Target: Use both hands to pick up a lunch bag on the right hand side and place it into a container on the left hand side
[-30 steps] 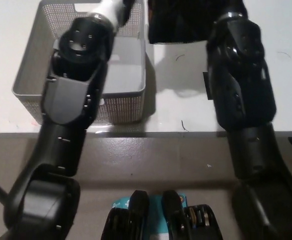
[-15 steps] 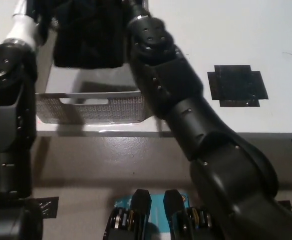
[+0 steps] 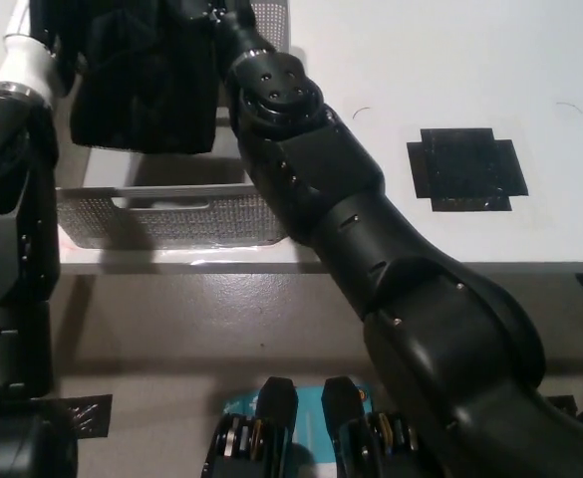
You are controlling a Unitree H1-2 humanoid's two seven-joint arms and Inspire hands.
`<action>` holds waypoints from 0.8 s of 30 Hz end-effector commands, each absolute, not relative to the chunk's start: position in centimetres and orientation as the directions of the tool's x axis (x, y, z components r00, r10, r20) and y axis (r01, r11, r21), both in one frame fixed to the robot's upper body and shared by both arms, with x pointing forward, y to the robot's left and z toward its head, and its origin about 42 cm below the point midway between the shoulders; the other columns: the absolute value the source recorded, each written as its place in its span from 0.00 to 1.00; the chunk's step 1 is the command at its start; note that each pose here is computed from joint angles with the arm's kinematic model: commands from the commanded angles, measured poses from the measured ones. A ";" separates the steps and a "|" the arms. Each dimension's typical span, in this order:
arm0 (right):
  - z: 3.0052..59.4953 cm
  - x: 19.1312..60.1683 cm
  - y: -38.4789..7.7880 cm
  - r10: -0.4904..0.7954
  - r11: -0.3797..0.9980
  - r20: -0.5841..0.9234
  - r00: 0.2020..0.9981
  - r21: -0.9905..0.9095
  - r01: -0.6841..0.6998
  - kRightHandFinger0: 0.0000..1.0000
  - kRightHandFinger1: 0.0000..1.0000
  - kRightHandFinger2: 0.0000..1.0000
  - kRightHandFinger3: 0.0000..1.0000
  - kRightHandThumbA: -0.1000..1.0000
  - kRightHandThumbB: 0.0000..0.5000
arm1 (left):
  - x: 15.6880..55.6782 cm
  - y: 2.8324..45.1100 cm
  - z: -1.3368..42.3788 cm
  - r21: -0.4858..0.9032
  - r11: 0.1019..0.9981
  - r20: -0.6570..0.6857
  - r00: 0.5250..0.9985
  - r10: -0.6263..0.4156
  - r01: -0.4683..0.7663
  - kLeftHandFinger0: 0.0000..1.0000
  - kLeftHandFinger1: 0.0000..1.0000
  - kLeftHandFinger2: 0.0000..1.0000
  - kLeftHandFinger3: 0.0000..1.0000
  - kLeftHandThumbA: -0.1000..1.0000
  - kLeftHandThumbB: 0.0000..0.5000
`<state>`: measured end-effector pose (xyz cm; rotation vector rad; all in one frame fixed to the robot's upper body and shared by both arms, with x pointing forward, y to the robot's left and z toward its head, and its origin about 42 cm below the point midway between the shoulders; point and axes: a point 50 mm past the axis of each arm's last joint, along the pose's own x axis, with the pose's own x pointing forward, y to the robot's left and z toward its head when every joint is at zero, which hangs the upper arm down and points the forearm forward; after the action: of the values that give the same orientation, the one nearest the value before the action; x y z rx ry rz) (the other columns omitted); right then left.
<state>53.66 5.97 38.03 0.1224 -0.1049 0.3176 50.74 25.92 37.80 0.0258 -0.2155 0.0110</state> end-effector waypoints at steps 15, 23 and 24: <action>42.2 52.4 -7.3 0.588 0.461 -0.026 0.809 -0.811 -0.361 1.00 1.00 1.00 1.00 0.60 0.24 | 46.4 32.8 41.2 0.434 0.858 0.113 0.928 -0.354 0.275 1.00 1.00 1.00 1.00 1.00 0.35; 44.1 48.4 -20.2 0.498 0.776 0.323 0.805 -0.581 -0.247 0.96 1.00 1.00 1.00 0.61 0.13 | 40.3 39.5 45.5 0.509 0.851 0.222 0.935 -0.275 0.130 1.00 1.00 1.00 1.00 1.00 0.36; 43.7 47.8 -21.2 0.470 0.798 0.351 0.810 -0.560 -0.221 0.87 0.96 1.00 1.00 0.58 0.11 | 39.7 39.8 45.4 0.532 0.837 0.208 0.938 -0.278 0.130 1.00 1.00 1.00 1.00 1.00 0.37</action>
<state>54.58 -13.26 33.66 -0.3496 -0.2091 0.2961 46.62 35.41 32.76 0.3274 -0.0494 -0.0374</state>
